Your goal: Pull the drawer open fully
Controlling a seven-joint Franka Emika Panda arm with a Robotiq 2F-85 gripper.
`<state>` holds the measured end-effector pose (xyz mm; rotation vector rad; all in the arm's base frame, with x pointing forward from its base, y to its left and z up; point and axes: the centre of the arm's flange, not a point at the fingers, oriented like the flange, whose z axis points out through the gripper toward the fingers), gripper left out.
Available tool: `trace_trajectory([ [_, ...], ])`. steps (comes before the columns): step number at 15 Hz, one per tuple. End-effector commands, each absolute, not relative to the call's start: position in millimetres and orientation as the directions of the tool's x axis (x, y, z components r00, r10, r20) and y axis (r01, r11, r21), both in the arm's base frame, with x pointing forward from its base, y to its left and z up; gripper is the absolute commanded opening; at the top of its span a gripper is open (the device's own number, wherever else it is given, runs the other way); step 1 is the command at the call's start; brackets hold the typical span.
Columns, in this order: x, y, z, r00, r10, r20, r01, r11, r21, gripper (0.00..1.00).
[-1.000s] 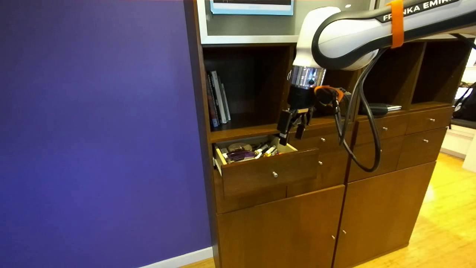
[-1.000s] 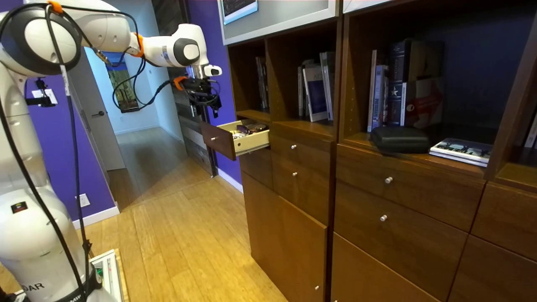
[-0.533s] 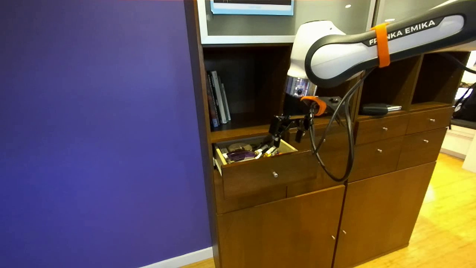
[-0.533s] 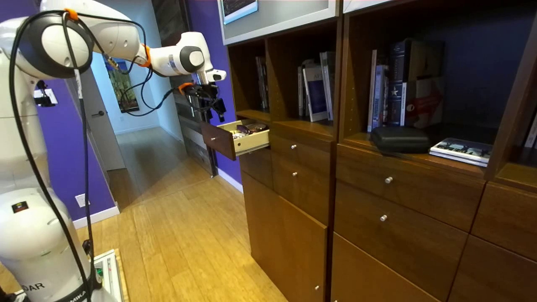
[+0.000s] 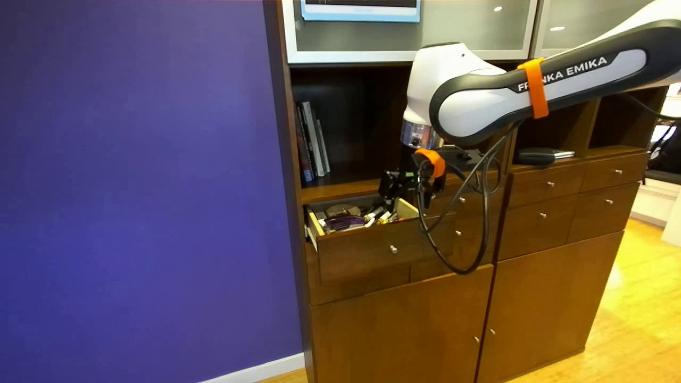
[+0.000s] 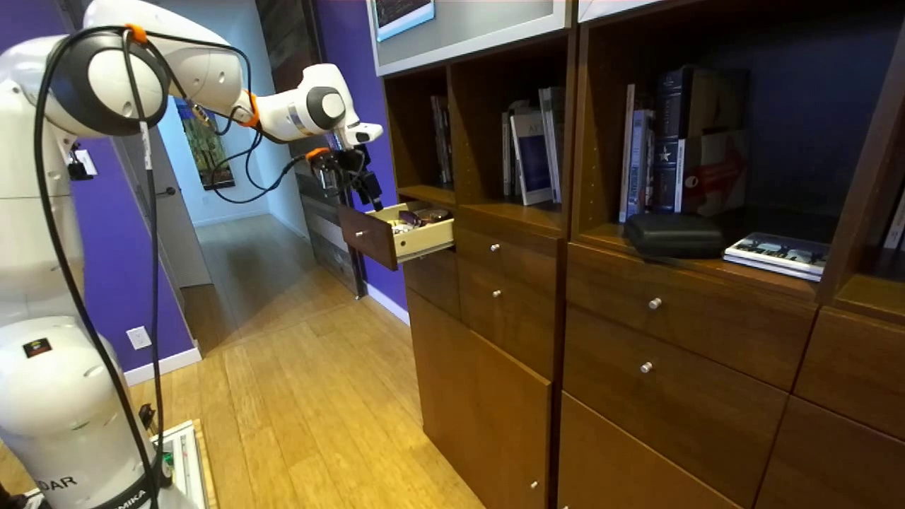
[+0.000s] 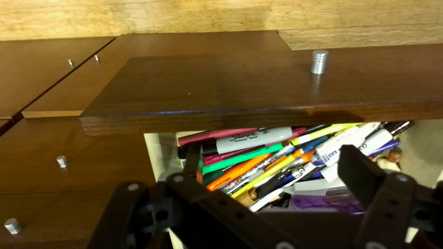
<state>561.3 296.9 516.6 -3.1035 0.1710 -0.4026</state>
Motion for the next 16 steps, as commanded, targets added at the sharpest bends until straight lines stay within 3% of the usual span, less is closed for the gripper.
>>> trace_trajectory([
  [1,570,305,506,0.945,-0.148,0.293,-0.137,-0.989,-0.06,1.0],
  [16,565,318,494,0.986,-0.114,0.123,-0.106,-0.992,-0.064,1.0],
])
